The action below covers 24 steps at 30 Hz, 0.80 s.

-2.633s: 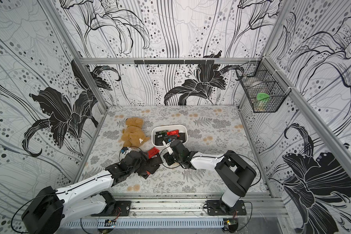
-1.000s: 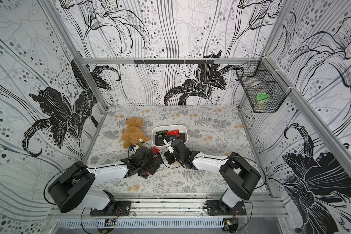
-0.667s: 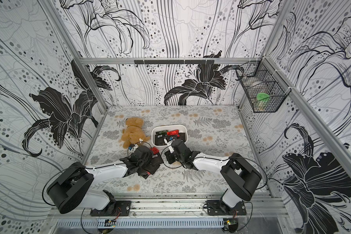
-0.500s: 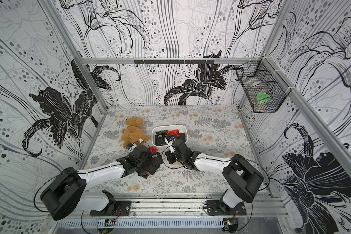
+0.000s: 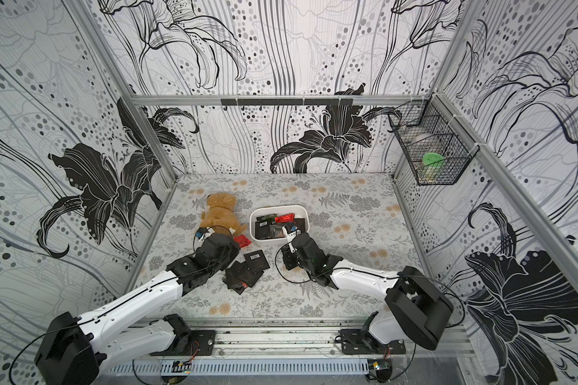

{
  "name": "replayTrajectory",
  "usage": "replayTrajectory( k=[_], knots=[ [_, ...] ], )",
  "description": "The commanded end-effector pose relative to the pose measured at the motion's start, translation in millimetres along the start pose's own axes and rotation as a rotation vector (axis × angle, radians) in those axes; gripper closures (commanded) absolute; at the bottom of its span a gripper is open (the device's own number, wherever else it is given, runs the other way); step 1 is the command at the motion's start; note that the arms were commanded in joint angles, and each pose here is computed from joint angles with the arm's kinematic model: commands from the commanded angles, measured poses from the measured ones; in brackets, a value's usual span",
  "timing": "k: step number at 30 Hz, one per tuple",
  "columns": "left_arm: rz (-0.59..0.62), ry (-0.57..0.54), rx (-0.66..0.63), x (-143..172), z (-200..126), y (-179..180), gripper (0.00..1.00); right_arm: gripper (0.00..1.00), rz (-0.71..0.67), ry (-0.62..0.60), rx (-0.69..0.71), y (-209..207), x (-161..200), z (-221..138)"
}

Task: Put the tea bags into the storage box
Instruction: Pick up the tea bag from the center of the board, then place the tea bag in the storage box.

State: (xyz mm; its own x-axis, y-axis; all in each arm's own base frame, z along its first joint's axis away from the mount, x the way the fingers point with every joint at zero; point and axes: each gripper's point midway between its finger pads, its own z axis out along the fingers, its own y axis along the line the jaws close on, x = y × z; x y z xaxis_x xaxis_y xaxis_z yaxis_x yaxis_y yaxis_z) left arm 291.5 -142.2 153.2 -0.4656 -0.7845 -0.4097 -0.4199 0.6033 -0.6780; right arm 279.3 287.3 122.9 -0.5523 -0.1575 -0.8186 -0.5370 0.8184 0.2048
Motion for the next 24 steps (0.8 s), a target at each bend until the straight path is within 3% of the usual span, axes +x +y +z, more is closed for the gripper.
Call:
replayTrajectory(
  k=[1,8,14,22,24],
  knots=[
    [0.102,-0.053,0.022,-18.7,-12.6,-21.2,1.0,0.73,0.049,-0.087,0.127,-24.7,-12.2,-13.5],
    [0.205,0.03,0.203,-4.5,8.4,-105.2,1.0,0.69,0.243,-0.092,0.145,-73.9,-8.6,-20.6],
    [0.355,0.097,0.208,36.1,55.7,-158.8,1.0,0.67,0.353,-0.108,0.114,-98.9,-4.7,-26.5],
    [0.449,0.164,0.114,66.1,114.7,-168.8,1.0,0.63,0.339,-0.124,0.088,-95.2,-8.6,-28.5],
    [0.463,0.142,0.067,61.6,120.4,-162.3,0.9,0.62,0.335,-0.127,0.074,-92.6,-10.0,-28.4]
  ],
)
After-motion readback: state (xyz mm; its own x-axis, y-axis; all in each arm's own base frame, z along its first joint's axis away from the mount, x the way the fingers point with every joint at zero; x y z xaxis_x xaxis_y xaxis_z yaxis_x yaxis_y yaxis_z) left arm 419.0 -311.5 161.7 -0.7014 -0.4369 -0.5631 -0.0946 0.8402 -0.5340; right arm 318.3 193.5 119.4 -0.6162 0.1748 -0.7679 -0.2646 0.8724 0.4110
